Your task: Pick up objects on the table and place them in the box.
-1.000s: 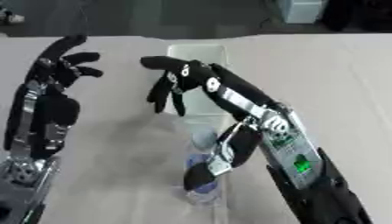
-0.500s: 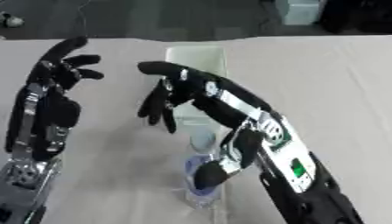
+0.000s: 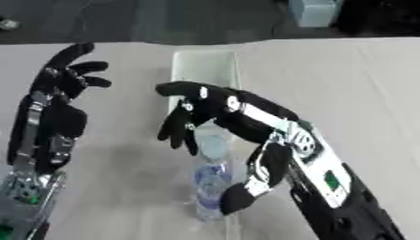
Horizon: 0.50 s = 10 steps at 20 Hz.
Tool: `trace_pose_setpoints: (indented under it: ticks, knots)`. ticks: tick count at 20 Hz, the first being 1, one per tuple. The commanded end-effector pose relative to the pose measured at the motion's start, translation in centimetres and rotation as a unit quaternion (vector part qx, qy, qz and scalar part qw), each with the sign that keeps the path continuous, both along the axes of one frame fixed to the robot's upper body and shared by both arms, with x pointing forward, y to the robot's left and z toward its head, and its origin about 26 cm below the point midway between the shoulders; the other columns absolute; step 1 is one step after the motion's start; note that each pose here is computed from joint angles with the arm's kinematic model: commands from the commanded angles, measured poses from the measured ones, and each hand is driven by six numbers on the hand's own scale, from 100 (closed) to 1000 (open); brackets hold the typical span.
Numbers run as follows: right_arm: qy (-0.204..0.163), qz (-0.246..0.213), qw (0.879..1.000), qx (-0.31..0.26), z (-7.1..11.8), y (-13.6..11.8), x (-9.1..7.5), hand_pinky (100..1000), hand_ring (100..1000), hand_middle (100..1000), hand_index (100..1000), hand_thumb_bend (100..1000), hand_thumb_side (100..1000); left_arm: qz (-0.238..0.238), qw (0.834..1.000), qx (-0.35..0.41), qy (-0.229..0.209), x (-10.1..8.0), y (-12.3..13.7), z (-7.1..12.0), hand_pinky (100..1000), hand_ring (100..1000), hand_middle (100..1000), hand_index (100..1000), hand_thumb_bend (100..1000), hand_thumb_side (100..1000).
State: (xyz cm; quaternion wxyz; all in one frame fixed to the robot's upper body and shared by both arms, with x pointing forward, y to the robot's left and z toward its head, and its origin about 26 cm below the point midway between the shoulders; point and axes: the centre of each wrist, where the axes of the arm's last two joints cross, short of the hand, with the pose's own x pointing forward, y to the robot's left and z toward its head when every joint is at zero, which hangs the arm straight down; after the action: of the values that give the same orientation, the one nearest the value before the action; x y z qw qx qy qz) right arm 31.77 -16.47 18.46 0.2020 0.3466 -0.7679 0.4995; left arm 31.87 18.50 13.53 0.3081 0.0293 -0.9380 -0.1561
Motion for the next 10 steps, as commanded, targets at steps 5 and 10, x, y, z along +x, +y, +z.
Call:
trace_pose_setpoints:
  ticks: [5, 10]
  knots:
    - [0.005, 0.03, 1.0, -0.006, 0.24, -0.3, 0.04, 437, 721, 571, 1000, 712, 436, 0.002, 1.0, 0.0, -0.012, 0.02, 0.2, 0.55, 624, 774, 842, 923, 490, 779]
    - [-0.001, 0.029, 1.0, -0.006, -0.02, -0.38, 0.37, 433, 721, 569, 1000, 709, 463, 0.002, 1.0, 0.0, -0.011, 0.03, 0.19, 0.53, 625, 775, 842, 923, 489, 779]
